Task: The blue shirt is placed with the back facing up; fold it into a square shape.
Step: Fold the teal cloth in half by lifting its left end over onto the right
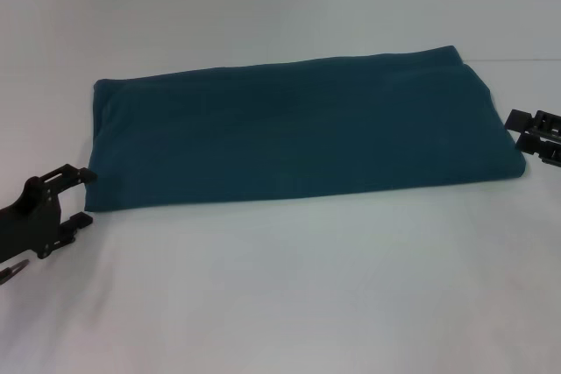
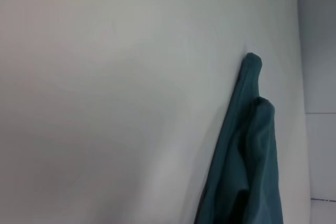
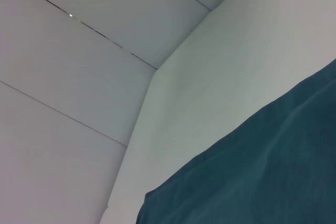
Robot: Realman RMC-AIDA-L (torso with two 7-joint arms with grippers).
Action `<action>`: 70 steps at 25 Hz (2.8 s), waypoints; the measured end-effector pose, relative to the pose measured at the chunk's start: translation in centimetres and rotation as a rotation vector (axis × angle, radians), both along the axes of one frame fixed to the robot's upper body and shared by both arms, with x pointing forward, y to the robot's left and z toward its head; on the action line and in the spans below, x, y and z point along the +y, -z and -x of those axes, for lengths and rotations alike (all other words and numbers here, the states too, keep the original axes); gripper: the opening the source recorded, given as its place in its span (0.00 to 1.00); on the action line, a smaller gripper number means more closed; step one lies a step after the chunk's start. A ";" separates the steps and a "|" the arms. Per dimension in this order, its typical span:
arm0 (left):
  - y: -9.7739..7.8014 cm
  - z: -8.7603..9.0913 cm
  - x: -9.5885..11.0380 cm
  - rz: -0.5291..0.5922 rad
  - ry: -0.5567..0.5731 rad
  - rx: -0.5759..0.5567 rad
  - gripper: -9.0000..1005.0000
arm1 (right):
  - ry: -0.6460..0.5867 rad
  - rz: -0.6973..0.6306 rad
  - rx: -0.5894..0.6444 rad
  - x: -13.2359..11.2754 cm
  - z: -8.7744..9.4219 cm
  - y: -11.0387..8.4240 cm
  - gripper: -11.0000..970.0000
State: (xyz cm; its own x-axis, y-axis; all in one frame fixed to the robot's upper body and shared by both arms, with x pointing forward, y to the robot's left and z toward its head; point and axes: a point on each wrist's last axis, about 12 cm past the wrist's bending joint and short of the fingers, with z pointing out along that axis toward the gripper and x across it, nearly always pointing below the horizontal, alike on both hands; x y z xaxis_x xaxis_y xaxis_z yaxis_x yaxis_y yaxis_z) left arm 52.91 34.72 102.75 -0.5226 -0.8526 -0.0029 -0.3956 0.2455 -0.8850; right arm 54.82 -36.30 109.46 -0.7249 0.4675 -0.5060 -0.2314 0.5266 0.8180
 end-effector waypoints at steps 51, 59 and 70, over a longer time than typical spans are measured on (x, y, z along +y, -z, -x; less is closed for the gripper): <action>-1.2 -4.2 -2.9 -0.029 0.035 -0.061 0.68 | 0.024 -0.006 0.003 -0.5 0.5 0.4 0.77; -1.1 -4.2 -2.8 -0.039 0.037 -0.054 0.29 | 0.030 -0.010 0.000 -0.5 0.4 0.3 0.77; -1.3 -3.7 -1.8 -0.106 0.065 -0.085 0.06 | 0.052 -0.012 -0.001 -0.9 0.4 0.3 0.77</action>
